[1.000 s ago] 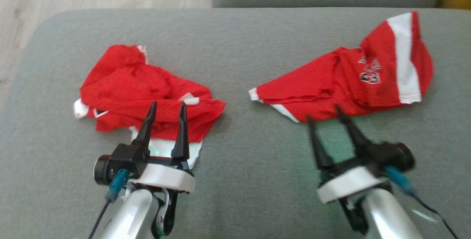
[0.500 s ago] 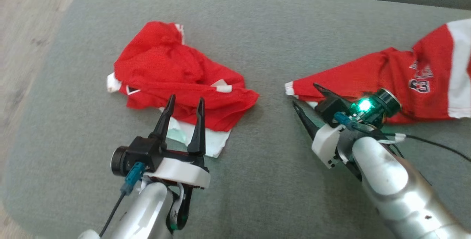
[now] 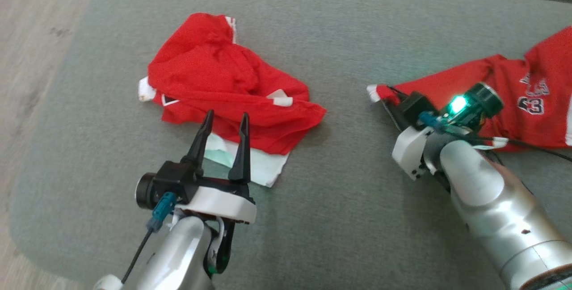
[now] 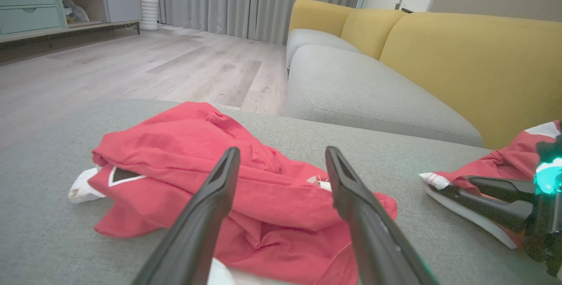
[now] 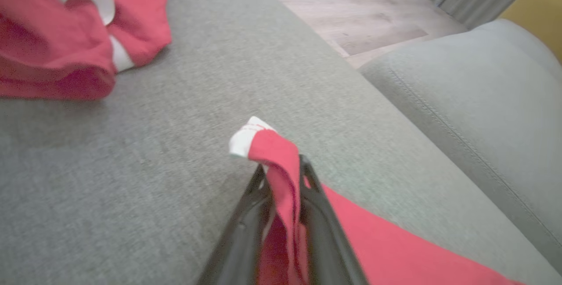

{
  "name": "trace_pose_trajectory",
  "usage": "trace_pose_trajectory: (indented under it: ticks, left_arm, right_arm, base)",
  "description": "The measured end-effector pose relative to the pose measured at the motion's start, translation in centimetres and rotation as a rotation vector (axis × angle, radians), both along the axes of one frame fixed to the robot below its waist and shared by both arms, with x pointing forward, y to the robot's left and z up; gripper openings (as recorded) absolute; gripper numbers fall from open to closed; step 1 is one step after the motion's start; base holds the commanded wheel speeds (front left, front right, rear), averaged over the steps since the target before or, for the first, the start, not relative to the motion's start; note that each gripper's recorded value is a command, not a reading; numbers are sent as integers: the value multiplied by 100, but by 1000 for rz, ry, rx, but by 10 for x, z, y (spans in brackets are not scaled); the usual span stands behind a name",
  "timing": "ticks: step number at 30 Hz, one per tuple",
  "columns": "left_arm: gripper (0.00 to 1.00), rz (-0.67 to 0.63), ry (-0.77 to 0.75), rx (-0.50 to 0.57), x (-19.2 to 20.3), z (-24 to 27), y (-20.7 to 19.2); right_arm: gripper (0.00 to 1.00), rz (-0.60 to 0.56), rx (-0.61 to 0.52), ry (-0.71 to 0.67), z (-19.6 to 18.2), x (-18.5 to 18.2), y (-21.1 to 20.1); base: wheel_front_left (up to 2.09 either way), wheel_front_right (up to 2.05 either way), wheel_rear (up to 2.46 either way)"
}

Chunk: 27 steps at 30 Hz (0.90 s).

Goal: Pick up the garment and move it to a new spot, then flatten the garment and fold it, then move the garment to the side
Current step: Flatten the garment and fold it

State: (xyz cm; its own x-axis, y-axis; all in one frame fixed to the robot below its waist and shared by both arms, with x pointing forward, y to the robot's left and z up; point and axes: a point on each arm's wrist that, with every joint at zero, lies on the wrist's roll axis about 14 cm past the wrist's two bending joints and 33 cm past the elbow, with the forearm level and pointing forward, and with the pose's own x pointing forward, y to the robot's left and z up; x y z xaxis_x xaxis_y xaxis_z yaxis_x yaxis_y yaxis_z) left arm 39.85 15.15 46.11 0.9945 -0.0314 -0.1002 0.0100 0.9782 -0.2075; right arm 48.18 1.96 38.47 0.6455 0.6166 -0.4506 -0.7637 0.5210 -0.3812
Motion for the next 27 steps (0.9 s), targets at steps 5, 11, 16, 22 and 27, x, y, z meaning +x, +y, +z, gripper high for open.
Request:
trace_pose_trajectory:
  ticks: [5,11,16,22,27]
  left_arm:
    - [100,-24,-8,-1,7,1,-8]
    - [100,-83,-41,-12,18,9,-28]
    - [100,-186,-74,-29,26,19,-64]
    - [100,-293,-106,-43,31,29,-103]
    - [100,-359,-119,-47,32,33,-127]
  right_arm:
    - [0,-132,164,-52,30,19,-17]
    - [0,-367,352,-149,71,22,-75]
    - [0,-674,429,-227,81,-21,-180]
    - [0,-934,412,-293,84,-76,-269]
    - [0,-1108,393,-310,83,-109,-320]
  base:
    - [0,0,0]
    - [0,0,0]
    - [0,0,0]
    - [0,0,0]
    - [0,0,0]
